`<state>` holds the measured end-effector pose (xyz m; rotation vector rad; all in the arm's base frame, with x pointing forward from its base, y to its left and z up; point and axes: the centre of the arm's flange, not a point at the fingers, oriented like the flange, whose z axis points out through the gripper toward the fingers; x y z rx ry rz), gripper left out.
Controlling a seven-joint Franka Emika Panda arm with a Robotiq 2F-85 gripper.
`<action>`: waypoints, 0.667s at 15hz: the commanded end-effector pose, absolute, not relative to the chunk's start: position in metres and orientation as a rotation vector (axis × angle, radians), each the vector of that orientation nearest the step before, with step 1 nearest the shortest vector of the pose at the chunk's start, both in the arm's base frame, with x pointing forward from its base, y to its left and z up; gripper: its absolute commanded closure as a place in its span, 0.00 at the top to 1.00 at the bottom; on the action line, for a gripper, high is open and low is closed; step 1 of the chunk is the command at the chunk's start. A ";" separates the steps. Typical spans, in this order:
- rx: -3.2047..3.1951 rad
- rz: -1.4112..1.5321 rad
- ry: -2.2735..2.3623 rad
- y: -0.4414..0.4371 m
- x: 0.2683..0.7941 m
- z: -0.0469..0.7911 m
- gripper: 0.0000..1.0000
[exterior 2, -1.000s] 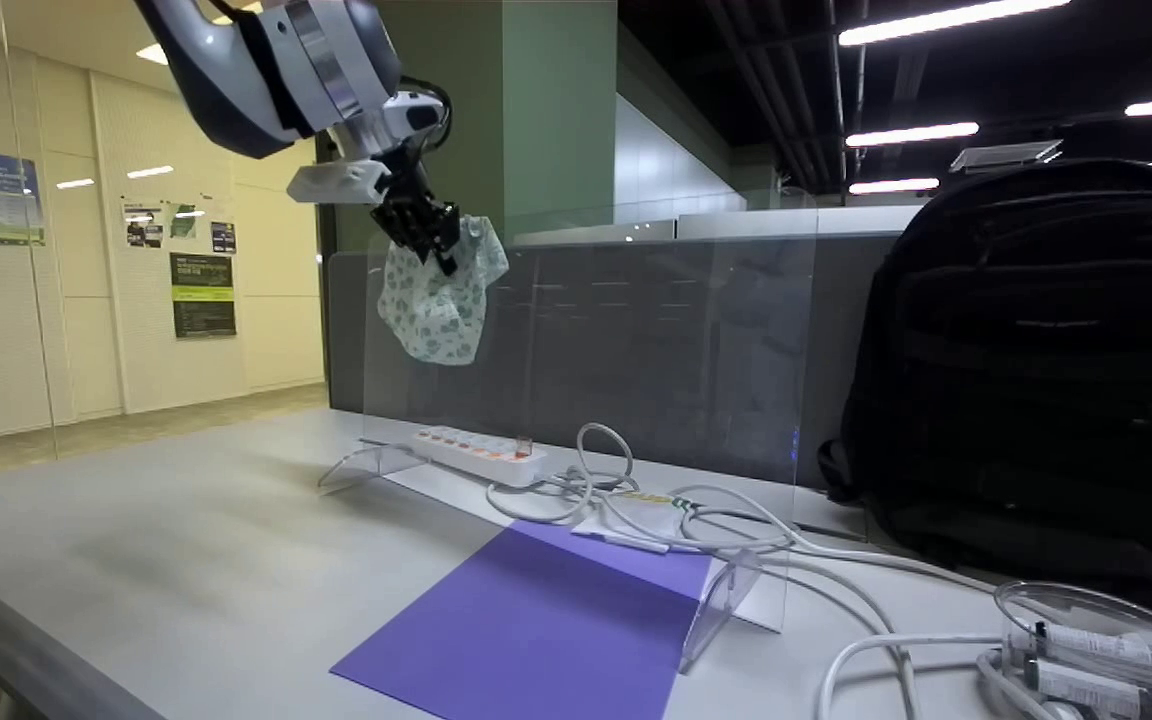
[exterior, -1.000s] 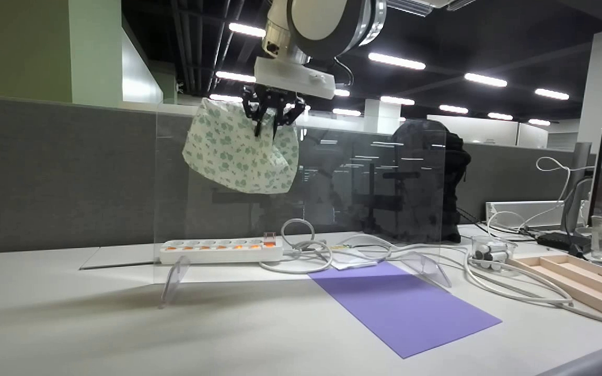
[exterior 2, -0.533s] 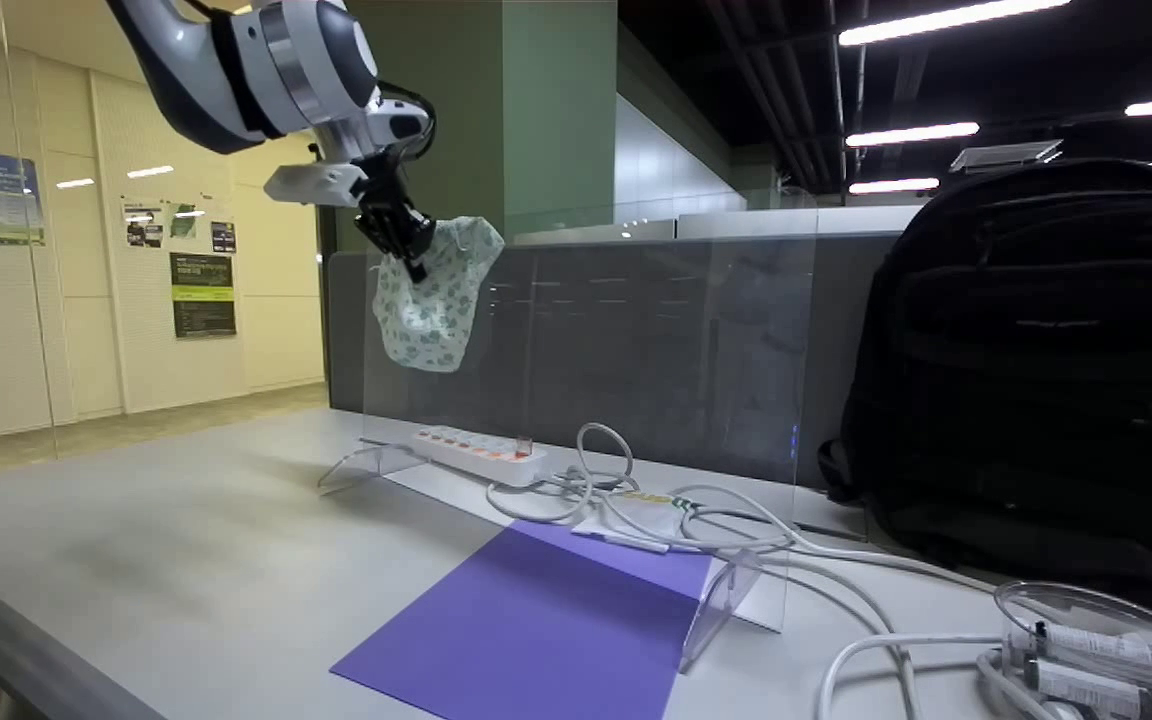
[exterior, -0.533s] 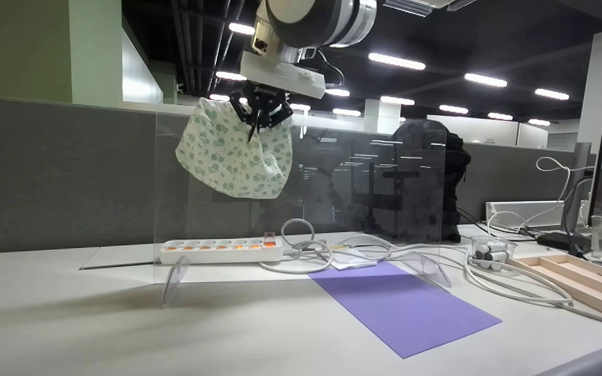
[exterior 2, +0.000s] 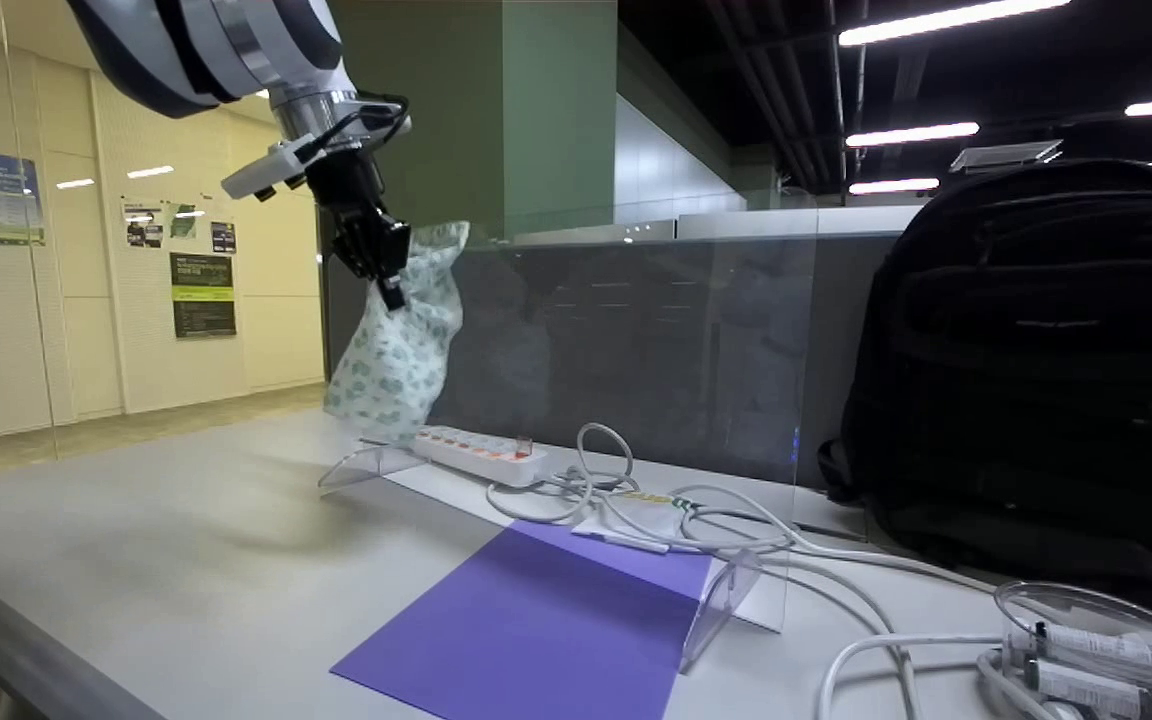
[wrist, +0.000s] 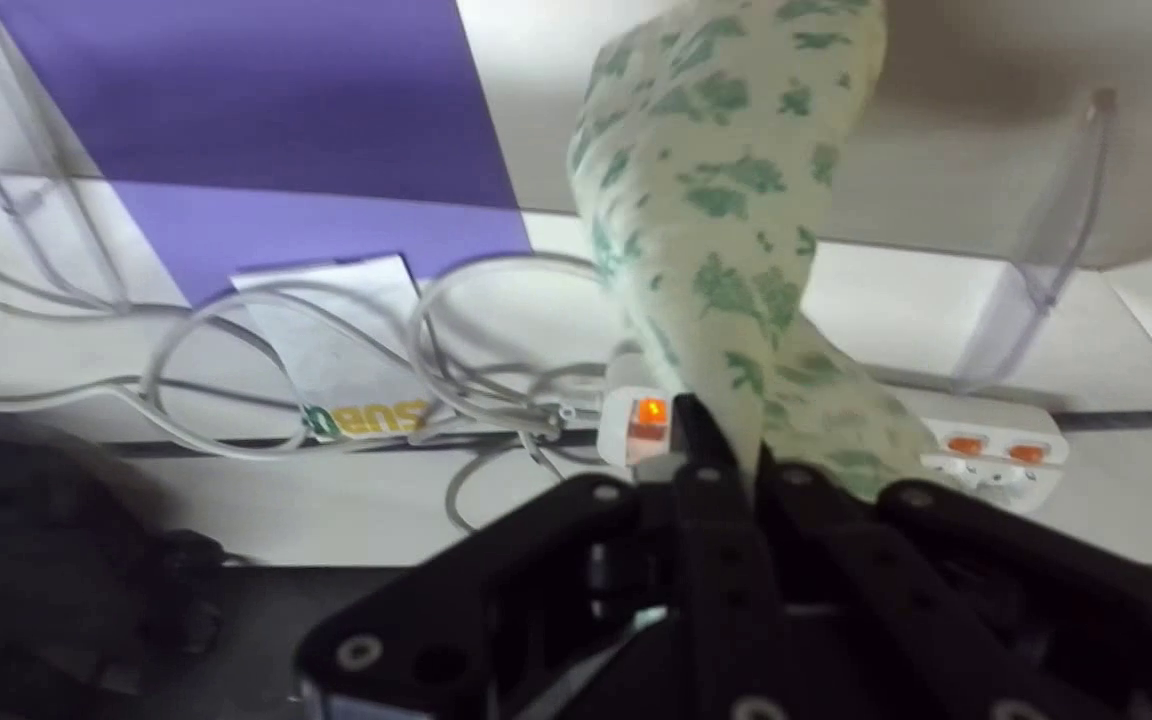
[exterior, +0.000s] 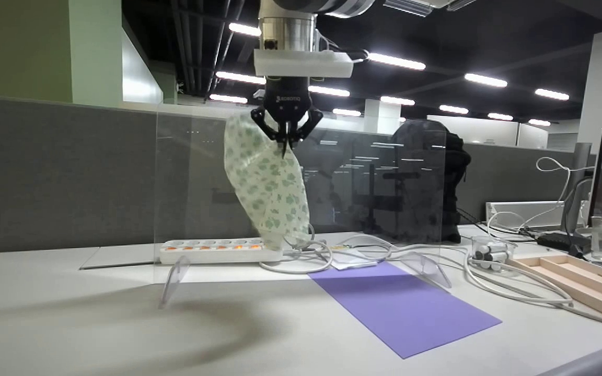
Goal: Put the cloth on the table
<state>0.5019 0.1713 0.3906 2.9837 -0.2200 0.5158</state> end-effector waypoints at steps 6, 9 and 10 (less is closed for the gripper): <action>2.936 0.396 -0.366 0.136 0.467 0.389 0.01; 2.954 0.391 -0.370 0.134 0.470 0.390 0.34; 2.956 0.396 -0.375 0.134 0.470 0.390 0.40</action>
